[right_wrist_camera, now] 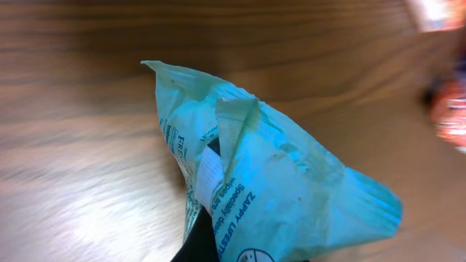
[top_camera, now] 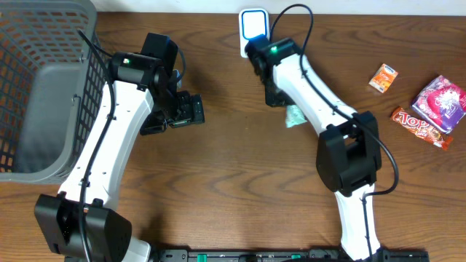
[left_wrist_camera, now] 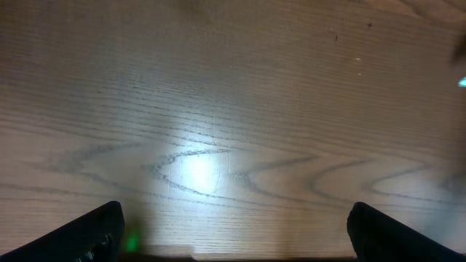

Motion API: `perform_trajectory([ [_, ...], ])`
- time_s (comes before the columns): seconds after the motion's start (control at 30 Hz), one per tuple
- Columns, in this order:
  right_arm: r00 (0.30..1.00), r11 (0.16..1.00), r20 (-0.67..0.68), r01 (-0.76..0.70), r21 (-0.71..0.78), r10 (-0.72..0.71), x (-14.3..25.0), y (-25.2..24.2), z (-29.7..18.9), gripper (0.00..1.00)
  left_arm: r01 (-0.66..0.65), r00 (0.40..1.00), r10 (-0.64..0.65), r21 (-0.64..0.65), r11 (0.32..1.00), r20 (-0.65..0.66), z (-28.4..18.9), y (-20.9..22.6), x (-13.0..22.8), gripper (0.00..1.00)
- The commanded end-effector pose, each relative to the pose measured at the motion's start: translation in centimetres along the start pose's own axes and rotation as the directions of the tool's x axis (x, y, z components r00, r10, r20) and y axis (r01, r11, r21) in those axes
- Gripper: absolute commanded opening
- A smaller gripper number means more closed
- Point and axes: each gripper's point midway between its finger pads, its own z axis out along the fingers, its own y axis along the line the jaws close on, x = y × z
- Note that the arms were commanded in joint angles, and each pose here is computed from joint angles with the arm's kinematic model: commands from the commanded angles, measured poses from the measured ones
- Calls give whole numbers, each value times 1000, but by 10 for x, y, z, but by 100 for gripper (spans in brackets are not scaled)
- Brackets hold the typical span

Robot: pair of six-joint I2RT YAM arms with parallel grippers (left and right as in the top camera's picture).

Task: Scan the item barcode
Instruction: 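Lift the wipes pouch with the right gripper to the scanner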

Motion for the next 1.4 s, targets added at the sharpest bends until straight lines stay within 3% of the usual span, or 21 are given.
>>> perform_trajectory([
  [0.0, 991, 968, 133, -55, 243, 23, -3, -26, 9, 1, -5, 1000, 5, -11, 1000, -1, 0, 3, 0, 98],
  [0.1, 990, 974, 139, -45, 222, 14, 7, -9, 19, 15, -5, 1000, 5, -11, 1000, -1, 0, 3, 0, 98],
  [0.23, 992, 995, 123, -34, 97, 22, 14, 27, 16, 19, -5, 1000, 5, -11, 1000, -1, 0, 3, 0, 98],
  [0.37, 992, 1000, 127, -16, -17, 18, 20, 62, 7, 45, -5, 1000, 5, -11, 1000, -1, 0, 3, 0, 98],
  [0.5, 989, 998, 144, -19, -65, 28, 16, 75, -3, 54, -5, 1000, 5, -11, 1000, -1, 0, 3, 0, 98],
  [0.8, 995, 994, 53, -77, -81, 81, -2, 33, -22, 53, -5, 1000, 5, -11, 1000, -1, 0, 3, 0, 98],
  [0.9, 998, 980, -51, -33, -197, 23, -2, 27, -18, 52, -5, 1000, 5, -11, 1000, -1, 0, 3, 0, 98],
  [0.97, 986, 918, -144, 18, -397, -82, 6, 36, -15, 54, -5, 1000, 5, -11, 1000, -1, 0, 3, 0, 98],
  [1.07, 963, 818, -223, -7, -575, -149, 15, 39, -9, 51, -5, 1000, 5, -11, 1000, -1, 0, 3, 0, 98],
  [1.17, 950, 747, -273, -72, -661, -150, 18, 36, 3, 44, -5, 1000, 5, -11, 1000, -1, 0, 3, 0, 98],
  [1.37, 936, 594, -326, -188, -782, -133, 27, 47, 30, 43, -5, 1000, 5, -11, 1000, -1, 0, 3, 0, 98],
])
